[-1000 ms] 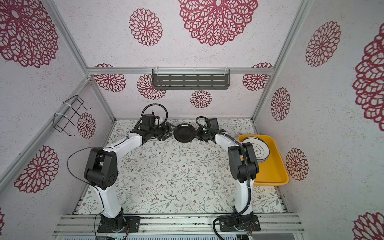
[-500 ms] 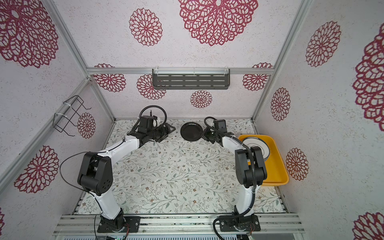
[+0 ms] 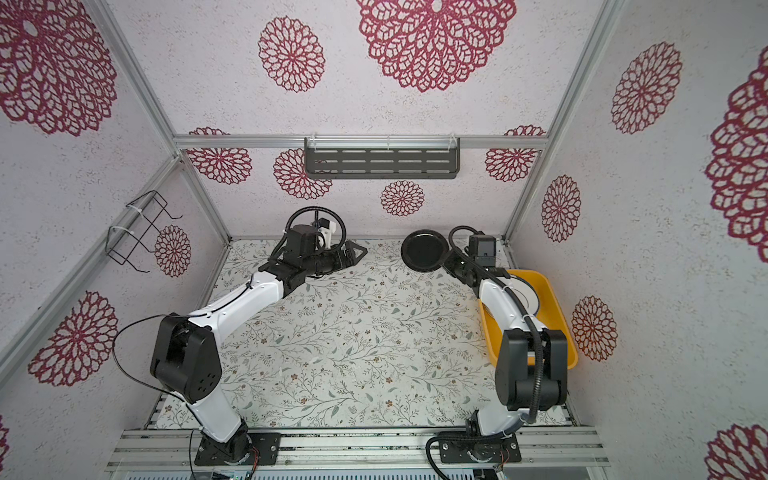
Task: Place the plates into the plastic bin on the countertop
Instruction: 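Open the left gripper while the right carries the black plate toward the bin, then lower the black plate onto the plate stack in the bin with the right gripper, then open the right gripper to release the black plate on the stack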
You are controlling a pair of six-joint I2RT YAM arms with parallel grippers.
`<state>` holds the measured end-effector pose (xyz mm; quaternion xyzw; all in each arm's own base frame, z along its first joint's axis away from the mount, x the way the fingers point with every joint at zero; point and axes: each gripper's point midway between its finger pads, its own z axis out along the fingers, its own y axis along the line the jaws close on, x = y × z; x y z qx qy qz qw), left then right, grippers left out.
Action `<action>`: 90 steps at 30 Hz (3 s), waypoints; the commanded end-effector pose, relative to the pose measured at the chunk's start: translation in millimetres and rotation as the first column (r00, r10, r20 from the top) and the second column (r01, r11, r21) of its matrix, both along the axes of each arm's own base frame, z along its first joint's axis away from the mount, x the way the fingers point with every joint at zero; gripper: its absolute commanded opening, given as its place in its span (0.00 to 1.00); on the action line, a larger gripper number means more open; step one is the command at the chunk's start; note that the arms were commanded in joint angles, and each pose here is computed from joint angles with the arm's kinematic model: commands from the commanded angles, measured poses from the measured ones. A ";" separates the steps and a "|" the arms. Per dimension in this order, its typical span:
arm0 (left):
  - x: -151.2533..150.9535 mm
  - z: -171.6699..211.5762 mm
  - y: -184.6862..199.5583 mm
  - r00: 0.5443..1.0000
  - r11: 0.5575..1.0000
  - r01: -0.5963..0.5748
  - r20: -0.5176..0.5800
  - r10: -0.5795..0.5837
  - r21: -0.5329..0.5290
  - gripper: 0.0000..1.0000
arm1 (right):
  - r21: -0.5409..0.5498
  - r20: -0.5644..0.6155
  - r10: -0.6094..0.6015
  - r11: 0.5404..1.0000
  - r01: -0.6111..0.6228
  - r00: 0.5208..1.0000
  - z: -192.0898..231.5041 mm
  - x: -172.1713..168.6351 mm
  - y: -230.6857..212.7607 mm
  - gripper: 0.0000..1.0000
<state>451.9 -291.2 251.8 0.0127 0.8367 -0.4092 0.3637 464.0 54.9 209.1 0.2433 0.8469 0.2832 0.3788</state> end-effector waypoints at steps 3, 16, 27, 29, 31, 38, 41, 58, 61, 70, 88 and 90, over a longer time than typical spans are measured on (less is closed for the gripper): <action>-0.5 21.3 -4.6 0.997 1.000 0.023 0.069 -0.024 0.012 0.97 | -0.057 0.039 -0.171 0.983 0.173 0.984 17.5 -22.7 -60.6 0.00; 0.1 19.3 -8.2 0.998 0.999 0.033 0.058 -0.034 0.019 0.97 | 0.010 -0.043 -0.524 0.851 0.525 0.851 -20.2 -90.8 -195.6 0.00; 1.4 16.1 -8.4 0.999 1.000 0.015 0.040 -0.015 0.022 0.97 | 0.054 -0.107 -0.560 0.822 0.567 0.821 -54.0 -101.9 -232.0 0.00; 2.0 15.9 -7.9 0.999 1.000 0.009 0.039 -0.010 0.023 0.97 | 0.060 -0.115 -0.560 0.820 0.569 0.820 -59.6 -99.3 -233.6 0.00; 2.5 15.5 -7.2 0.999 1.000 0.004 0.036 -0.005 0.022 0.97 | 0.057 -0.122 -0.564 0.818 0.573 0.817 -64.4 -97.7 -235.5 0.00; 5.6 16.0 -3.8 0.999 0.999 -0.027 0.036 0.027 0.027 0.97 | 0.045 -0.185 -0.570 0.809 0.586 0.801 -87.2 -94.0 -241.0 0.00; 7.0 15.9 -4.0 0.999 0.999 -0.033 0.036 0.032 0.026 0.97 | 0.042 -0.203 -0.560 0.814 0.579 0.803 -93.6 -91.7 -241.7 0.00; 19.9 15.4 -11.1 0.999 0.999 -0.033 0.036 0.032 0.019 0.97 | 0.010 -0.199 -0.564 0.816 0.577 0.801 -91.0 -86.3 -249.0 0.35; 21.0 16.1 -12.4 0.999 0.999 -0.031 0.038 0.030 0.018 0.97 | -0.002 -0.193 -0.566 0.817 0.577 0.801 -86.3 -87.7 -249.6 0.46; 24.2 15.6 -13.2 0.999 0.999 -0.031 0.039 0.030 0.017 0.97 | -0.030 -0.138 -0.559 0.828 0.560 0.818 -63.2 -87.4 -251.0 0.81; 28.0 26.6 1.7 0.991 0.995 -0.101 0.090 0.100 0.012 0.97 | -0.092 0.041 -0.522 0.847 0.523 0.852 5.4 -83.1 -243.0 0.99; 27.1 27.9 8.6 0.988 0.992 -0.122 0.100 0.120 0.019 0.97 | -0.098 0.057 -0.502 0.858 0.505 0.863 12.0 -78.9 -235.1 0.99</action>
